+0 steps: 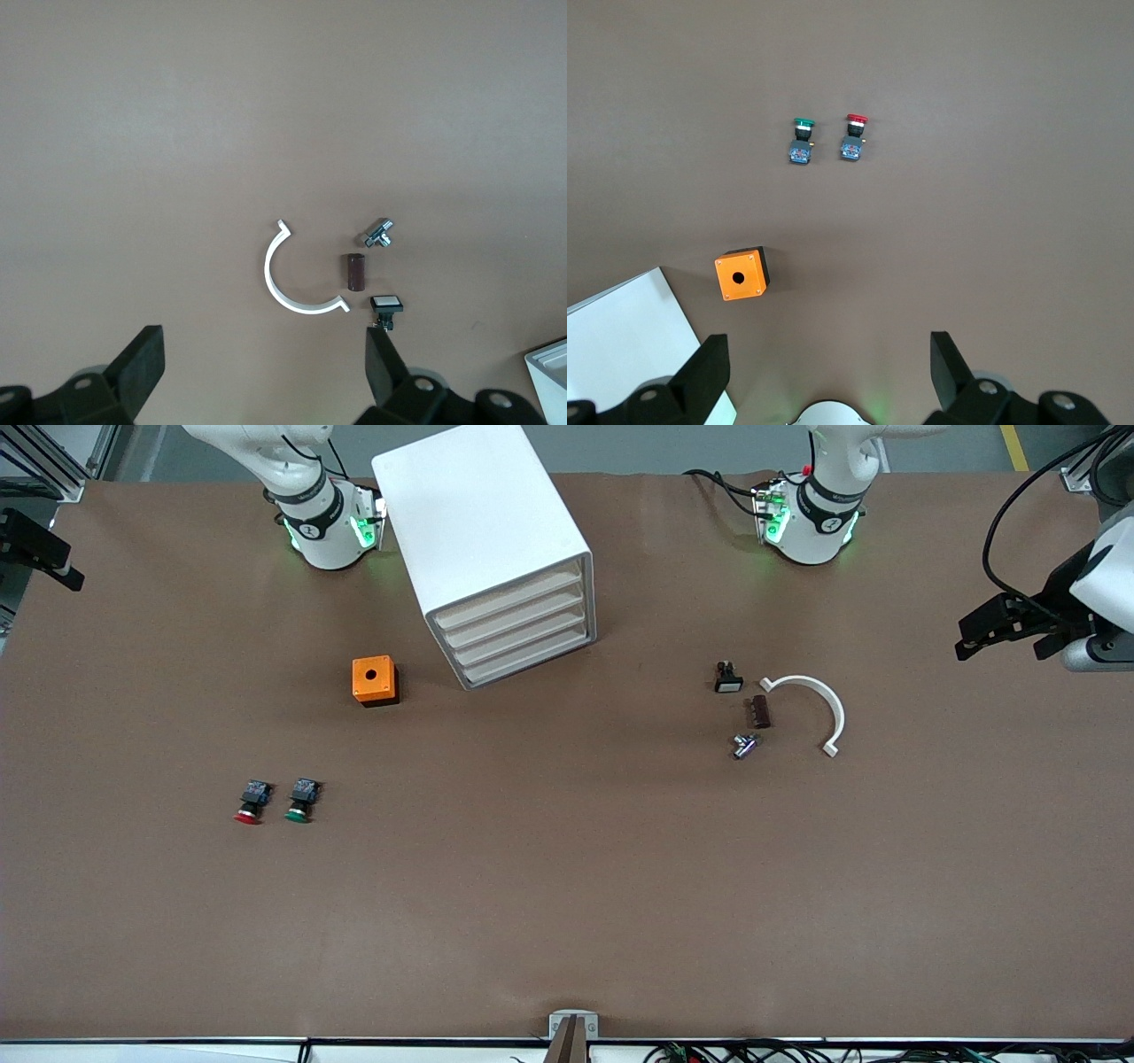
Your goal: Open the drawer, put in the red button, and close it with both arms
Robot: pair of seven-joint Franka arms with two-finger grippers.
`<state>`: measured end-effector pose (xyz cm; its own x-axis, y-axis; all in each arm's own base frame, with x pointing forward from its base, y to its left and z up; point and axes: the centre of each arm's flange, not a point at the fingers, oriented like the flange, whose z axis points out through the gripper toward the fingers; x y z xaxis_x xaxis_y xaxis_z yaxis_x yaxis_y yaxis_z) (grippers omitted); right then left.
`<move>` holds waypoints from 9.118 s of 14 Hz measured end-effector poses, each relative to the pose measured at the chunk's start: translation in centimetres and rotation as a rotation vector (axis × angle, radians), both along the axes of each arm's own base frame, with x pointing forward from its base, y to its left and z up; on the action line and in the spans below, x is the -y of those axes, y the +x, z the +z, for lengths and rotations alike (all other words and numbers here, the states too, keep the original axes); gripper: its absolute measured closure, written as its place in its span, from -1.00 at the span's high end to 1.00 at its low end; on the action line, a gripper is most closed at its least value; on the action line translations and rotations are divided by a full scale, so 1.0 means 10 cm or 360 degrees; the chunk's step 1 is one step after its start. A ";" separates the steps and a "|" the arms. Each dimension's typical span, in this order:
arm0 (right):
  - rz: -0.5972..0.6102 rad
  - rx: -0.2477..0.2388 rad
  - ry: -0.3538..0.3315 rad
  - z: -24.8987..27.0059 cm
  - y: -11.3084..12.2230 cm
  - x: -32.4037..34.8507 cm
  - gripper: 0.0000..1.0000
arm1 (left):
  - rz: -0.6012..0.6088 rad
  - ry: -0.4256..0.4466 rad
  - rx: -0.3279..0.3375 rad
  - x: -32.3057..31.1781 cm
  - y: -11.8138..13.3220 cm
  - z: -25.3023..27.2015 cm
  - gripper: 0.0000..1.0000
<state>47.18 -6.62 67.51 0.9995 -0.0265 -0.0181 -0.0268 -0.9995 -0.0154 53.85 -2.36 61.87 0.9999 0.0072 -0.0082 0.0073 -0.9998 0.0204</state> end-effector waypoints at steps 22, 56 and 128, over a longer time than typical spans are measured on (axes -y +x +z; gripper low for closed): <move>-0.0025 -0.0064 -0.0017 -0.82 0.77 0.14 1.00 | -0.0028 0.0010 -0.0282 0.13 0.54 -1.23 1.00; -0.0489 0.0161 -0.0009 -4.57 1.20 0.11 1.00 | 0.2162 0.0429 -0.1688 3.52 0.12 -3.48 1.00; -0.1524 -0.0047 0.0087 -2.30 0.07 -4.35 -0.18 | 0.2632 0.1005 -0.2499 3.75 -0.01 -4.36 -0.72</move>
<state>47.92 36.87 44.50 0.5534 -0.8301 -0.0683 -0.8329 -0.5513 -0.0479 53.79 -39.89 18.26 -0.5997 0.7881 -0.1388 0.1972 -0.0226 -0.9801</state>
